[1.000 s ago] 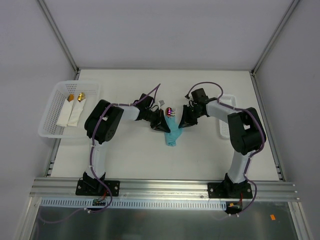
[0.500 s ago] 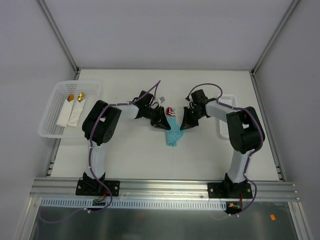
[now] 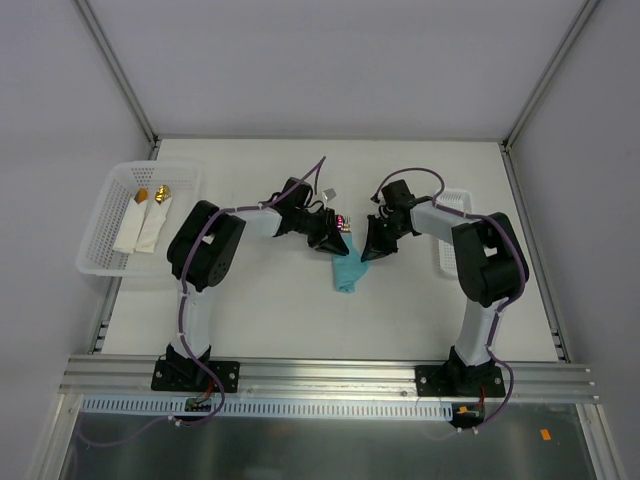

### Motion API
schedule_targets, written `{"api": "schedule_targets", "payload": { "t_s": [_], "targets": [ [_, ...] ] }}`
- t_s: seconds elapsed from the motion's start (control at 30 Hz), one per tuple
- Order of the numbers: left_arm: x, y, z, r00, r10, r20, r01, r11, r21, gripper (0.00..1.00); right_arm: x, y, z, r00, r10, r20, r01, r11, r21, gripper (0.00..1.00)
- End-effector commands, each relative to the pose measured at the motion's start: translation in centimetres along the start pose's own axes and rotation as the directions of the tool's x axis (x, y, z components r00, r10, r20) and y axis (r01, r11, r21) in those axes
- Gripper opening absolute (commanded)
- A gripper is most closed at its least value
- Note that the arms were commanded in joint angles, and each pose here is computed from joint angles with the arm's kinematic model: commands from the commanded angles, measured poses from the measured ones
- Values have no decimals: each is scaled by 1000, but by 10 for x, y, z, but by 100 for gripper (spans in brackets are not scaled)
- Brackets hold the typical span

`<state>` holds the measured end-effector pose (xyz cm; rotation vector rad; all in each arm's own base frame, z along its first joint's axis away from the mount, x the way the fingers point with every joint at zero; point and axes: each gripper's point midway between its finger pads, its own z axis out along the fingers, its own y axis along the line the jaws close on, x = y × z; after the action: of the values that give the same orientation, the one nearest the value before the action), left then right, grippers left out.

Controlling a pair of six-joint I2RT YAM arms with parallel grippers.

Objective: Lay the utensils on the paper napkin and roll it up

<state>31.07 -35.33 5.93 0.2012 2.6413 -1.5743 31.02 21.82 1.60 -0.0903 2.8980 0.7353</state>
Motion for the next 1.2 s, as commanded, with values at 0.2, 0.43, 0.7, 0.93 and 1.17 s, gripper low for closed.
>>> {"api": "schedule_targets", "payload": {
  "t_s": [0.2,0.43,0.7,0.93,1.17],
  "targets": [
    [-1,23,20,999,-45,-6,45,999,-24,16,-2,0,-2,1000,-25,-8,25,999,28,0],
    [6,48,25,997,-75,-11,74,993,-92,10,-10,9,-20,999,-26,27,26,999,28,10],
    [12,60,24,997,-72,-19,69,987,-145,8,-45,50,-101,973,-14,230,33,996,-79,31],
    [12,59,23,997,-69,-22,65,988,-143,8,-42,92,-107,975,31,219,28,964,-263,26],
    [13,57,24,997,-71,-31,66,989,-133,8,-10,74,-54,992,94,85,-68,960,-271,25]
  ]
}}
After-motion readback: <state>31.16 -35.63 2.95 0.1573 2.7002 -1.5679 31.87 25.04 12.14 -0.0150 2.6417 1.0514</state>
